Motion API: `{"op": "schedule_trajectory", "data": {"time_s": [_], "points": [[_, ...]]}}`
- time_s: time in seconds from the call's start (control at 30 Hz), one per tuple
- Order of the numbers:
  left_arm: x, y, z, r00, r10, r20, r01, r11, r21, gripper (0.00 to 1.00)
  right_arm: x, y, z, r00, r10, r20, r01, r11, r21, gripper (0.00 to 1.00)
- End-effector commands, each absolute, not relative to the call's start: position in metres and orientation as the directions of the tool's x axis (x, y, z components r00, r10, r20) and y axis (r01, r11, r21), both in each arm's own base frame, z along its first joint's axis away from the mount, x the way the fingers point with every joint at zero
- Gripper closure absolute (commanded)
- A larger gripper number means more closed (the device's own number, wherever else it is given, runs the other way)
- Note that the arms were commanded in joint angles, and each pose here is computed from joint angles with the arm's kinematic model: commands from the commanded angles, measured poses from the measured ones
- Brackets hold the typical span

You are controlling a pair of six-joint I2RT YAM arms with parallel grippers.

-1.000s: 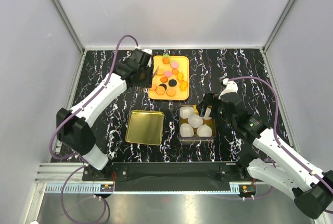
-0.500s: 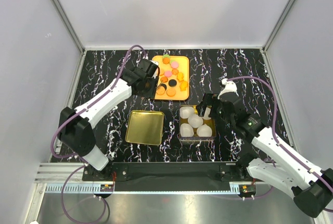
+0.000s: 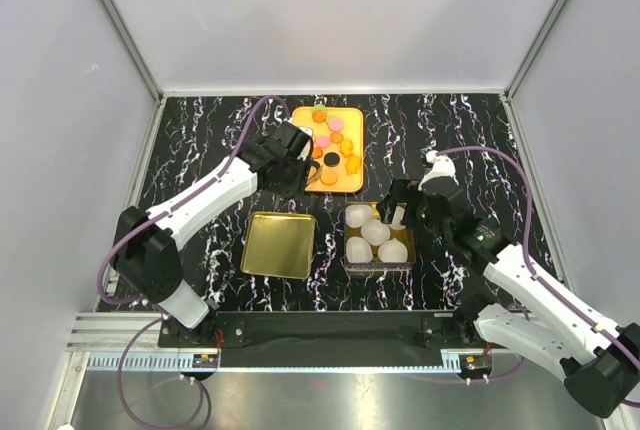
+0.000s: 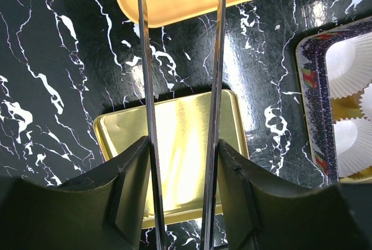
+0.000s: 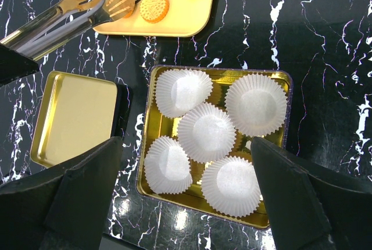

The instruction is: Pack the cookies

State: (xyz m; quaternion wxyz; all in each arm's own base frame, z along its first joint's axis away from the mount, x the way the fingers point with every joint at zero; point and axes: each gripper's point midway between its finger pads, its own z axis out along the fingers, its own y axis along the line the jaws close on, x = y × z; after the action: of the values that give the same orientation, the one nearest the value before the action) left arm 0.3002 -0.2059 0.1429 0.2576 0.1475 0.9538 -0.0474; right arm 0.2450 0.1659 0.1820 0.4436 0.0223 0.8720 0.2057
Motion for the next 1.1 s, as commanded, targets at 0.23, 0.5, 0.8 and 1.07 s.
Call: {"op": "schedule_trajectory", "data": {"time_s": [0.23, 0.5, 0.8, 1.07], "points": [[0.309, -0.212, 0.145, -0.796, 0.259, -0.548, 0.322, 0.947, -0.020, 0.50, 0.249, 0.170, 0.192, -0.575, 0.246, -0.780, -0.159, 0.902, 0.401, 0.00], [0.309, -0.213, 0.140, -0.802, 0.263, -0.537, 0.323, 0.946, -0.017, 0.50, 0.249, 0.171, 0.189, -0.580, 0.242, -0.778, -0.159, 0.903, 0.399, 0.00], [0.307, -0.215, 0.130, -0.809, 0.268, -0.522, 0.328, 0.944, -0.024, 0.50, 0.249, 0.171, 0.186, -0.584, 0.242, -0.775, -0.155, 0.904, 0.399, 0.00], [0.309, -0.216, 0.128, -0.811, 0.277, -0.515, 0.333, 0.943, -0.018, 0.59, 0.249, 0.171, 0.185, -0.586, 0.244, -0.773, -0.153, 0.903, 0.401, 0.00]]}}
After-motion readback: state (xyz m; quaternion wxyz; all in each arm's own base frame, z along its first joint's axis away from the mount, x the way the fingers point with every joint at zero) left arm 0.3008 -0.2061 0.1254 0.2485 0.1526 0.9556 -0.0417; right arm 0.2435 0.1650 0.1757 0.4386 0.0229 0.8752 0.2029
